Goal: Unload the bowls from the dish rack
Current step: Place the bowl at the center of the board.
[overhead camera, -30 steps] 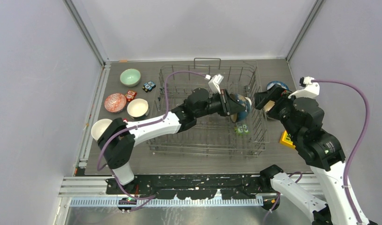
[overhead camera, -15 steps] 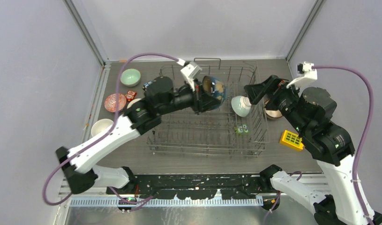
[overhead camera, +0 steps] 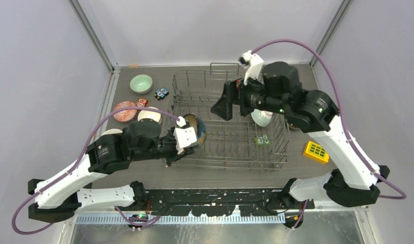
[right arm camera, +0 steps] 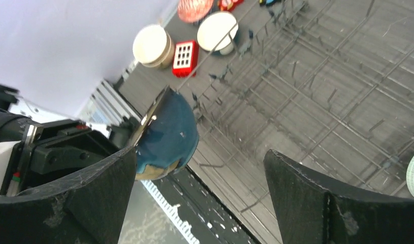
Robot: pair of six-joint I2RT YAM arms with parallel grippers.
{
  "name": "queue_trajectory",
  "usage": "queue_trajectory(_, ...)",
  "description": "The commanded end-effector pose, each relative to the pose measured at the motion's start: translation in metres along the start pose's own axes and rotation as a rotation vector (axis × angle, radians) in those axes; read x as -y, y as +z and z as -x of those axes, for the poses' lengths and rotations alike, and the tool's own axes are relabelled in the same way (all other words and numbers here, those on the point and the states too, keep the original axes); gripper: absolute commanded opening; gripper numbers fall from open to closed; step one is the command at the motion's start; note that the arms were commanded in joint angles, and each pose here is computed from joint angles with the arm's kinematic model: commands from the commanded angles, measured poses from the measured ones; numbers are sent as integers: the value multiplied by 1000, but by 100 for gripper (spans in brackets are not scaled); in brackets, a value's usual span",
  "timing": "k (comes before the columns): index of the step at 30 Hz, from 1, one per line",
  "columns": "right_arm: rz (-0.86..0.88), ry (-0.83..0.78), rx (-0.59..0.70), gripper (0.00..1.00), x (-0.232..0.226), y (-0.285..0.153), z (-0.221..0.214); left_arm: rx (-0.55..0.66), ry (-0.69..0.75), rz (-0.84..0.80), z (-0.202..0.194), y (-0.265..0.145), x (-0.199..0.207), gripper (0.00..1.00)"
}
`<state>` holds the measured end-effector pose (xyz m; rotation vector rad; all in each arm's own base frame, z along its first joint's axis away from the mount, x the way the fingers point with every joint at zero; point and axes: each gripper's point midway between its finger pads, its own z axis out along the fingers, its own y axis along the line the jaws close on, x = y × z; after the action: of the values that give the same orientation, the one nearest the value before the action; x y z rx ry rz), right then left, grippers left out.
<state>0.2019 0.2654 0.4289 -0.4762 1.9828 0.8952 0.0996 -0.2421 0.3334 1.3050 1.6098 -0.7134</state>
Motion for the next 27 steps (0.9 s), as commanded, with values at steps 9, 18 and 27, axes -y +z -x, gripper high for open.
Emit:
queue_trajectory(9,-60,-78,-201,96,0,7,-39,-176,513,97,-15,-2,-19,0)
queue_trajectory(18,-37,-88,-297,94,-8,27,-62,-266,684,-1,-36,6,-10,0)
queue_trajectory(27,-132,-170,-351,89,-4,47,-80,-324,790,-61,-31,11,-6,0)
